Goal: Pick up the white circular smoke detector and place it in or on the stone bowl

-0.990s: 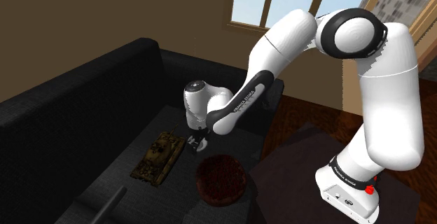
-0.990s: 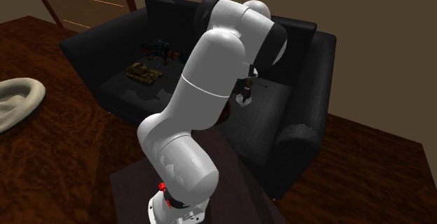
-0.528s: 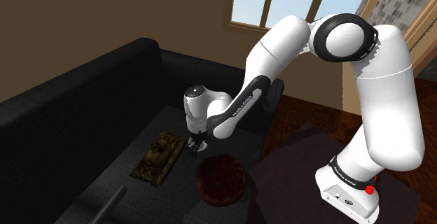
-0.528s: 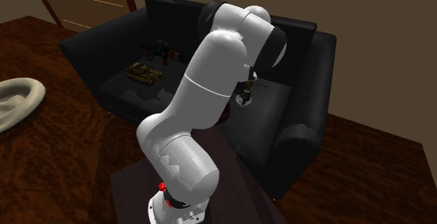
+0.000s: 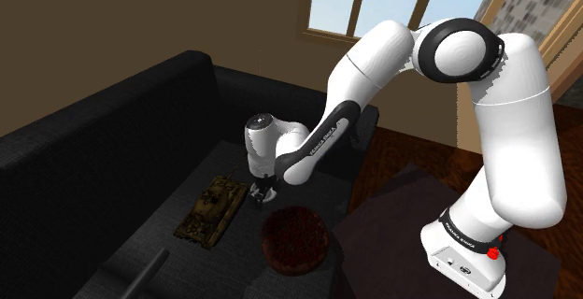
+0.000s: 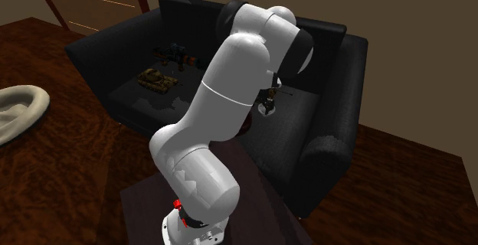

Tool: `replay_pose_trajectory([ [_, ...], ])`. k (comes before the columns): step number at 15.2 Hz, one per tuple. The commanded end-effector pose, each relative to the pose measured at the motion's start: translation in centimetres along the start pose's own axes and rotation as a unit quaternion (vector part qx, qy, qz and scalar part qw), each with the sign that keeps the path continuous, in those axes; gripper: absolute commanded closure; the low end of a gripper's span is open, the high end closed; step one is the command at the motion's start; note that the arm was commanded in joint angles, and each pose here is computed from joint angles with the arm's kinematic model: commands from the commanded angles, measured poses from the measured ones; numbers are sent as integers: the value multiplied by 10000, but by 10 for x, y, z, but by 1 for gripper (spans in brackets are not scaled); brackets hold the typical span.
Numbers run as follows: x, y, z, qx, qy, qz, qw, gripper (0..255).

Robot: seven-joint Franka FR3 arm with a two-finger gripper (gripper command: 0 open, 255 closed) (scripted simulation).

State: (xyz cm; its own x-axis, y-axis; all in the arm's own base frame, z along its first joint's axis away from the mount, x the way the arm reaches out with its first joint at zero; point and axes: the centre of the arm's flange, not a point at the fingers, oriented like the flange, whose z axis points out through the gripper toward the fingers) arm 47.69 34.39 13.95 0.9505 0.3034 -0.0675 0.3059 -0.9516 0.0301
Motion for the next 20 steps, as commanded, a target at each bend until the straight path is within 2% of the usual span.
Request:
replay_pose_trajectory([
  [1, -1, -2, 4, 17, -20, -16, 10000, 255],
  [6, -2, 1, 5, 16, -20, -15, 10000, 255],
  [15, -5, 2, -43, 16, -20, -15, 10000, 255],
  [16, -5, 3, -38, 17, -16, -16, 10000, 255],
  [17, -5, 3, -38, 17, -16, -16, 10000, 0],
  [18, -15, -38, -36, -896, 387, -186, 9950, 0],
  [19, -25, -77, -26, -1800, 787, -354, 9799, 0],
  [20, -35, -113, -8, -2686, 1179, -518, 9546, 0],
])
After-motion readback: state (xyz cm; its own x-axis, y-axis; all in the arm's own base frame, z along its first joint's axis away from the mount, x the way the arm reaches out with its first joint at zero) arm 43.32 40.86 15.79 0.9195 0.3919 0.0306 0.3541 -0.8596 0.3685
